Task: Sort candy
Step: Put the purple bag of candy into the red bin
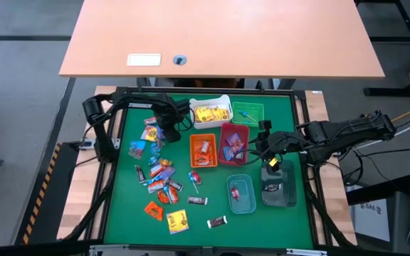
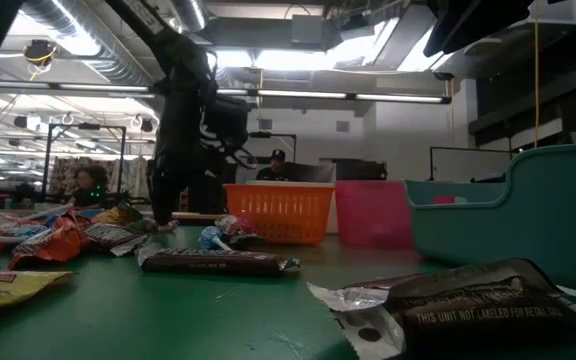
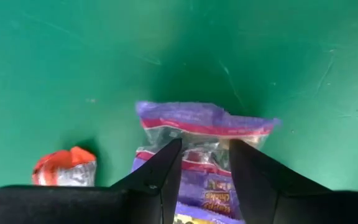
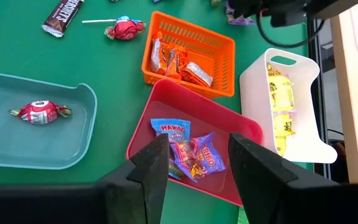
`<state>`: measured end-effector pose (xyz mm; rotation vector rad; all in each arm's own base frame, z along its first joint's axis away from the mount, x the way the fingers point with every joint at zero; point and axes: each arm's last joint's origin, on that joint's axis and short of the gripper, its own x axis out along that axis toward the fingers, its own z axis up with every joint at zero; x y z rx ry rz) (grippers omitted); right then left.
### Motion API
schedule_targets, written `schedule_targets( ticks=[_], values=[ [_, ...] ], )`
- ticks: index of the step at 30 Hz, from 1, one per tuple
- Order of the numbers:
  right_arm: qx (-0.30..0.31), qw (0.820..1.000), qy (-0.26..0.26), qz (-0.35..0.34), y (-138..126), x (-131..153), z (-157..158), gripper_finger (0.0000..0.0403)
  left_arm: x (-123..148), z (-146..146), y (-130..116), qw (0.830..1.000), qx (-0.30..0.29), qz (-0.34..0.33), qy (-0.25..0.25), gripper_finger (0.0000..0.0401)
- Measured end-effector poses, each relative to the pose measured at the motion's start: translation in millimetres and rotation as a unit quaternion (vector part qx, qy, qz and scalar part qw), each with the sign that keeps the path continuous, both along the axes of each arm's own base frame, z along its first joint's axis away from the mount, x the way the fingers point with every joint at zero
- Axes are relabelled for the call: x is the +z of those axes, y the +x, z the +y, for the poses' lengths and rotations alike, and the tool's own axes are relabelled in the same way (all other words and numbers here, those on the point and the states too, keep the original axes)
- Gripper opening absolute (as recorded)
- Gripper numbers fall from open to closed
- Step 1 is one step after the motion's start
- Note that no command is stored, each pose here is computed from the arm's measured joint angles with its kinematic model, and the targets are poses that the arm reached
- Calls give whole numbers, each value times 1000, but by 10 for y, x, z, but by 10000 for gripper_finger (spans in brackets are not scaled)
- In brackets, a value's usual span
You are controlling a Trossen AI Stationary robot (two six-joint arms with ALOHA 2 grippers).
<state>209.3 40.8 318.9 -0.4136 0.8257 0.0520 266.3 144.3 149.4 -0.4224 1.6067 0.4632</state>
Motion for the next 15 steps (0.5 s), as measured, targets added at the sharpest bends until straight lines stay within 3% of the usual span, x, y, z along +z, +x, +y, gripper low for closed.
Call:
schedule_targets(
  ticks=[8, 15],
  values=[
    [0, 1000, 0, 0, 0, 0, 0, 166, -87, 13, 25, 1000, -1, 9, -5, 116],
    [-1, 1000, 1, 0, 1, 0, 0, 166, -93, 12, 29, 1000, -1, 7, -6, 45]
  ],
)
